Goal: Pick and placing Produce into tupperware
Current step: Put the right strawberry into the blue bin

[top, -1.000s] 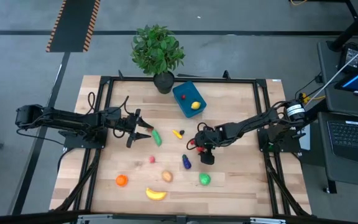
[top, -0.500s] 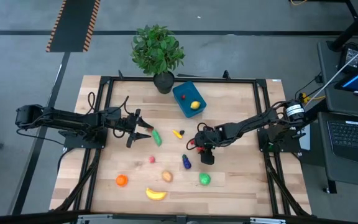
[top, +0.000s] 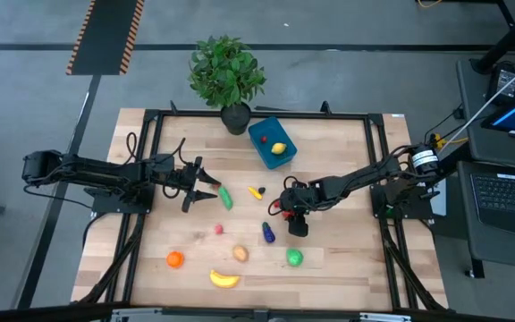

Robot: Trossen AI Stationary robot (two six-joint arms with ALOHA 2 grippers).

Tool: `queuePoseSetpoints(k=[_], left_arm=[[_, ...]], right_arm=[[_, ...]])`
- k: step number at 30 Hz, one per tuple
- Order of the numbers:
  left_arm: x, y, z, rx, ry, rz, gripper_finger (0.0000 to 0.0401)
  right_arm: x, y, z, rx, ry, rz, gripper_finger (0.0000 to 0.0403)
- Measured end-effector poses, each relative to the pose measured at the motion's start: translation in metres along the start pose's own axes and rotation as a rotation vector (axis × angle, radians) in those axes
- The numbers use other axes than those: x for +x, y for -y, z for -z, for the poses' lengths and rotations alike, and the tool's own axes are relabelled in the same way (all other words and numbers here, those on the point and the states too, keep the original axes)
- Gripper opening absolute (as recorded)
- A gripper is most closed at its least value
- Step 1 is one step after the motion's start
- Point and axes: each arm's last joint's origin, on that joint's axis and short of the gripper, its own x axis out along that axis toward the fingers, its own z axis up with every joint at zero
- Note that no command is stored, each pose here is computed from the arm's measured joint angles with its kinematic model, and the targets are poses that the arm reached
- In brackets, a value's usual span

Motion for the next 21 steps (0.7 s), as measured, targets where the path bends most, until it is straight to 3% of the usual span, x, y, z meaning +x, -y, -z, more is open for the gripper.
queuePoseSetpoints(k=[10,21], left_arm=[[0.000,0.000,0.000,0.000,0.000,0.000,0.0206],[0.000,0.000,0.001,-0.002,-0.006,-0.001,0.0206]], right_arm=[[-0.002,0.002,-0.002,0.007,0.018,0.018,0.0191],[-0.037,0.013,-0.014,0.014,0.139,0.027,0.0191]])
